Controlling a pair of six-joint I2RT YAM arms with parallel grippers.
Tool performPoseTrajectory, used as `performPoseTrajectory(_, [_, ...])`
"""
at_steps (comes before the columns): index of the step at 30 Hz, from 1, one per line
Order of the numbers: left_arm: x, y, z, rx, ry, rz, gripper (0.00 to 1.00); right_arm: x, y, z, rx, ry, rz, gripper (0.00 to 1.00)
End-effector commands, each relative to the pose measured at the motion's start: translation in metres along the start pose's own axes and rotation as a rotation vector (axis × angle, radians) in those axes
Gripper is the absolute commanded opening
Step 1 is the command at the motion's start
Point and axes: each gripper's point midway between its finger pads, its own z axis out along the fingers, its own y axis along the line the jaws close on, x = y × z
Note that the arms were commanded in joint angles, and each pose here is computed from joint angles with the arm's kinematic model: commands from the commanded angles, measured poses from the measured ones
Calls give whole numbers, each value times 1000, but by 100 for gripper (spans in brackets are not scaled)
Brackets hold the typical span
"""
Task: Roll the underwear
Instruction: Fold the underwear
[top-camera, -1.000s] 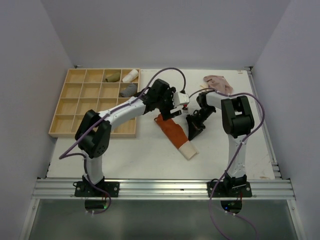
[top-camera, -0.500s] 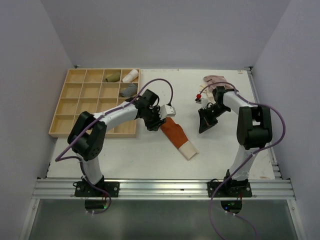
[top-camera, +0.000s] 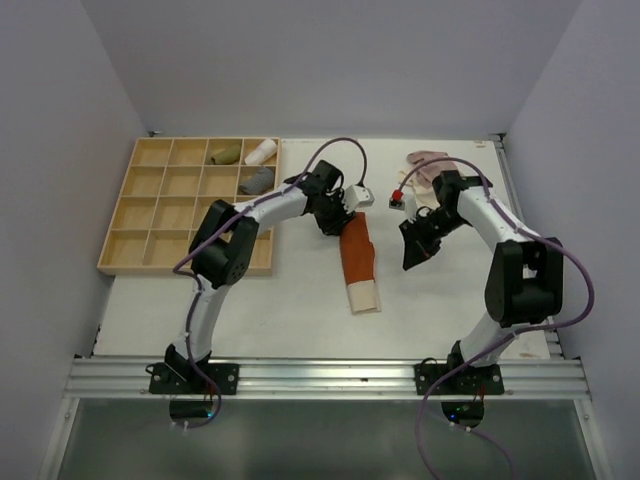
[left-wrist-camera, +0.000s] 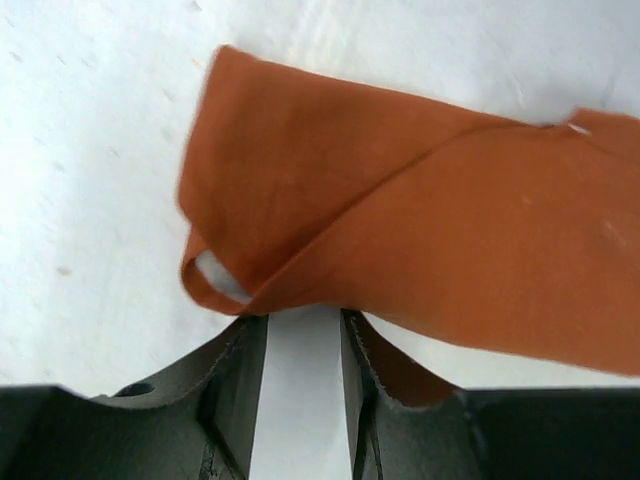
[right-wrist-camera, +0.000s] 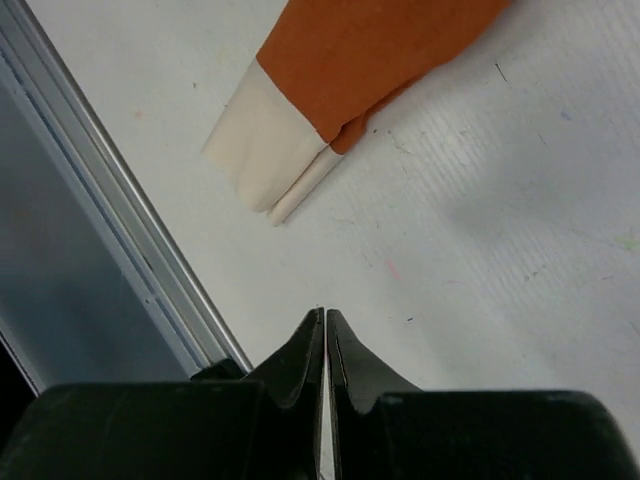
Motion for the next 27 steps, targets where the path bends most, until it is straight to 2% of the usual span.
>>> performPoseTrajectory(1, [-32, 28, 9, -26, -93, -23, 40, -33, 16, -8, -63, -121, -85, 8])
performPoseTrajectory(2, [-47, 40, 2, -49, -131, -21, 45, -41, 21, 0, -106, -130, -23, 9])
performPoseTrajectory(4, [-65, 53, -15, -83, -197, -36, 52, -63, 20, 9, -136, -185, -3, 13])
performPoseTrajectory(6, [-89, 76, -56, -160, -308, -40, 69, -84, 33, 22, -225, -219, 89, 18])
performPoseTrajectory(7, [-97, 83, -72, -186, -344, -42, 75, -103, 27, 28, -217, -282, 63, 19])
performPoseTrajectory(8, [-103, 89, -90, -212, -382, -56, 88, -112, 30, 32, -244, -296, 153, 20])
performPoseTrajectory(9, [-117, 100, -126, -270, -451, -49, 99, -118, 34, 41, -281, -303, 180, 23])
performPoseTrajectory(10, [-123, 104, -145, -296, -489, -68, 100, -135, 29, 45, -270, -362, 150, 25])
performPoseTrajectory(11, [-137, 104, -179, -334, -550, -61, 100, -143, 32, 47, -294, -370, 239, 27])
performPoseTrajectory(13, [-142, 112, -212, -393, -623, -111, 100, -161, 32, 54, -322, -434, 305, 32])
performPoseTrajectory(17, [-146, 106, -275, -518, -732, -182, 100, -168, 13, 79, -341, -476, 453, 38])
performPoseTrajectory(20, [-139, 89, -276, -450, -715, -148, 100, -145, -11, 120, -324, -399, 551, 38])
performPoseTrajectory(21, [-131, 83, -270, -418, -675, -160, 100, -141, -18, 129, -323, -396, 566, 38])
performPoseTrajectory(23, [-129, 71, -273, -352, -673, -148, 100, -136, -28, 150, -353, -389, 630, 38])
performPoseTrajectory(27, [-103, 58, -266, -258, -632, -215, 99, -143, -46, 170, -372, -424, 673, 39])
